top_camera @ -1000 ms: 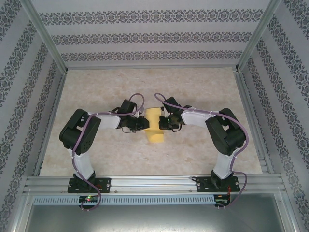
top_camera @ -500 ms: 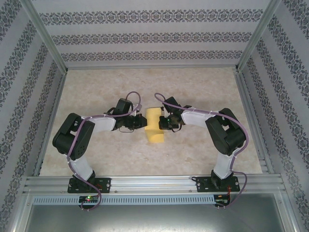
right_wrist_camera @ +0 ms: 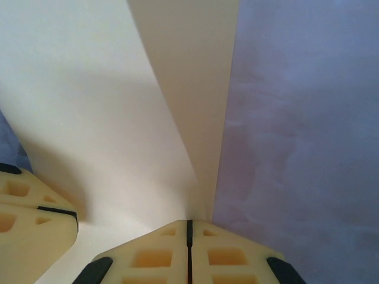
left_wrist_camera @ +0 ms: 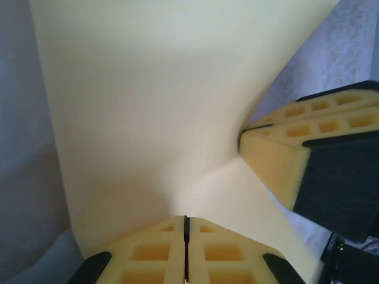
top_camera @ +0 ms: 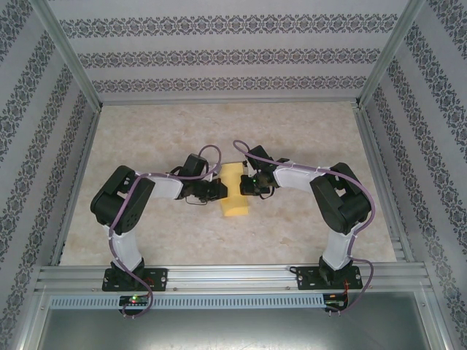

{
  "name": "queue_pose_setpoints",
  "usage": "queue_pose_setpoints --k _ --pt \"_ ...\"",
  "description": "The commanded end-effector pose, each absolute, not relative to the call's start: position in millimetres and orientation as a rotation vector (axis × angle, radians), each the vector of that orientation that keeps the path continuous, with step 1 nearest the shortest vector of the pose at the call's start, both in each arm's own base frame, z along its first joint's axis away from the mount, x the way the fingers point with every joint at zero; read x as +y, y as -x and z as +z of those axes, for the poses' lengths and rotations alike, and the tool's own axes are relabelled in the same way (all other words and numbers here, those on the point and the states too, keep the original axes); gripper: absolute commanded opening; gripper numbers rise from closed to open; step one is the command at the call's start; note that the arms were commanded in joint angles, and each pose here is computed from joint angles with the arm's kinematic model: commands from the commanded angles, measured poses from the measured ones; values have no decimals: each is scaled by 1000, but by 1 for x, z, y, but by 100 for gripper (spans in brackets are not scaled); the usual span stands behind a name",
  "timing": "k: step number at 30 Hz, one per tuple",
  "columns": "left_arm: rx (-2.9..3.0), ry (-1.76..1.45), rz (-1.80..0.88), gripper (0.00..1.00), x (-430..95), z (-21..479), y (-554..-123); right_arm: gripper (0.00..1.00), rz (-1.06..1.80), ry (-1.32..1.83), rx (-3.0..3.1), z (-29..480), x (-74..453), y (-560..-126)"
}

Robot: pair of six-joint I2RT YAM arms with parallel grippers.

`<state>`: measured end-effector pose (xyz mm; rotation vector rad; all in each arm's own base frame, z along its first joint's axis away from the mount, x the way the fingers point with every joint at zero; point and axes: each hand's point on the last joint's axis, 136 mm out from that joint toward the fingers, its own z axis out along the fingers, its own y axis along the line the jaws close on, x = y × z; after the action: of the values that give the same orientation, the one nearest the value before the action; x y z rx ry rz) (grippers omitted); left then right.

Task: Fold a paper plane with a square sheet of paper (fold left side to right side)
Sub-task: First fold the square sheet of paper in half at the center of the table, then hold the square sheet of paper at the center of the table.

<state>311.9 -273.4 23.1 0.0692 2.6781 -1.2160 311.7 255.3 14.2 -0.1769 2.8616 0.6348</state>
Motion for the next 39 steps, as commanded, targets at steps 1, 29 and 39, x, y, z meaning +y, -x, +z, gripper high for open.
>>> queue_pose_setpoints --k 1,29,39 --pt "2681 -157 -1226 9 -274 25 -295 7 499 179 3008 -17 236 -286" --pt "2583 -172 -1246 10 -271 75 -302 7 499 186 3013 -17 236 -285" --pt "2621 -191 -1233 10 -282 49 -317 7 502 195 3015 -17 238 -285"
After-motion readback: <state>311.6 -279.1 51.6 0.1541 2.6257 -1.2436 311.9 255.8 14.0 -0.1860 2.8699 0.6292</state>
